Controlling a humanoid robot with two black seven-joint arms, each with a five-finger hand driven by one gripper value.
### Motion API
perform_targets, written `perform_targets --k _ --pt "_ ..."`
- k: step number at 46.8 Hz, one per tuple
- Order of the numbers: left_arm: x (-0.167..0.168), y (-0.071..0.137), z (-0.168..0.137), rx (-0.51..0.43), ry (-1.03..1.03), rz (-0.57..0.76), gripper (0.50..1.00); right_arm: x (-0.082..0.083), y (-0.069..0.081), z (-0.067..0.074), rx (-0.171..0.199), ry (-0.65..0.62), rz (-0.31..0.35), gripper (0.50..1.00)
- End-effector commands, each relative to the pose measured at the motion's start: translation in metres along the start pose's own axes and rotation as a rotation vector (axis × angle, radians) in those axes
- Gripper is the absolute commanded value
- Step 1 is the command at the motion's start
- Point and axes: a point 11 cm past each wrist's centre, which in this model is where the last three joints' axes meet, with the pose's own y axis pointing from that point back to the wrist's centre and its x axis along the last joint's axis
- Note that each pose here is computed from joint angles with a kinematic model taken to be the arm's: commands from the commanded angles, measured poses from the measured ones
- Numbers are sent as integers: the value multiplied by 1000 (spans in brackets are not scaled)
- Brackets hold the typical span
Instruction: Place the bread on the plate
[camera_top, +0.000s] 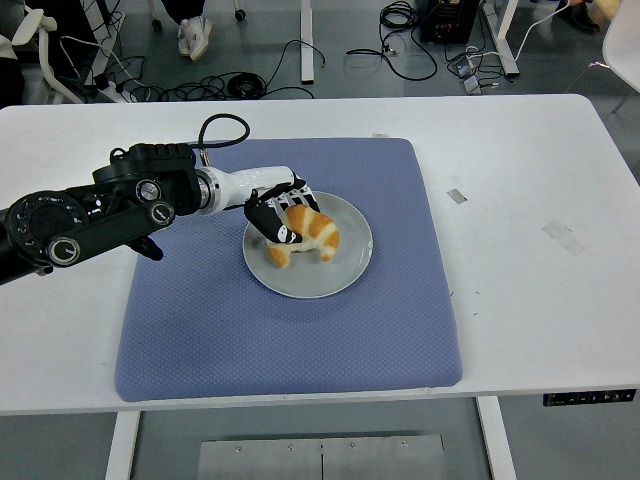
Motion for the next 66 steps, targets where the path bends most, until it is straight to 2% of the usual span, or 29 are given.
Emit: perform_targets --k 1,25,28,32,34,38,47,52,60,66 --pt "0 0 0 0 0 0 500 0 0 0 0 0 0 1000" --pt "-2 -3 3 -7 12 -4 504 0 0 0 0 0 0 1000" --pt "-2 -3 4 -9 14 0 552 0 0 0 0 0 0 1000" --pt "-2 -3 4 -8 15 -1 583 0 0 0 0 0 0 1000" --pt "-2 -3 4 -8 15 -1 614 0 0 0 0 0 0 1000" --pt "-2 -3 4 -8 15 -1 633 0 0 0 0 0 0 1000" --pt "-3 -3 4 -9 18 -3 778 0 0 0 0 0 0 1000" --pt "-2 -3 5 -11 17 -1 819 0 0 0 0 0 0 1000" --pt "0 -2 5 -12 18 2 916 0 0 0 0 0 0 1000" --pt "5 0 7 -19 35 11 961 0 0 0 0 0 0 1000"
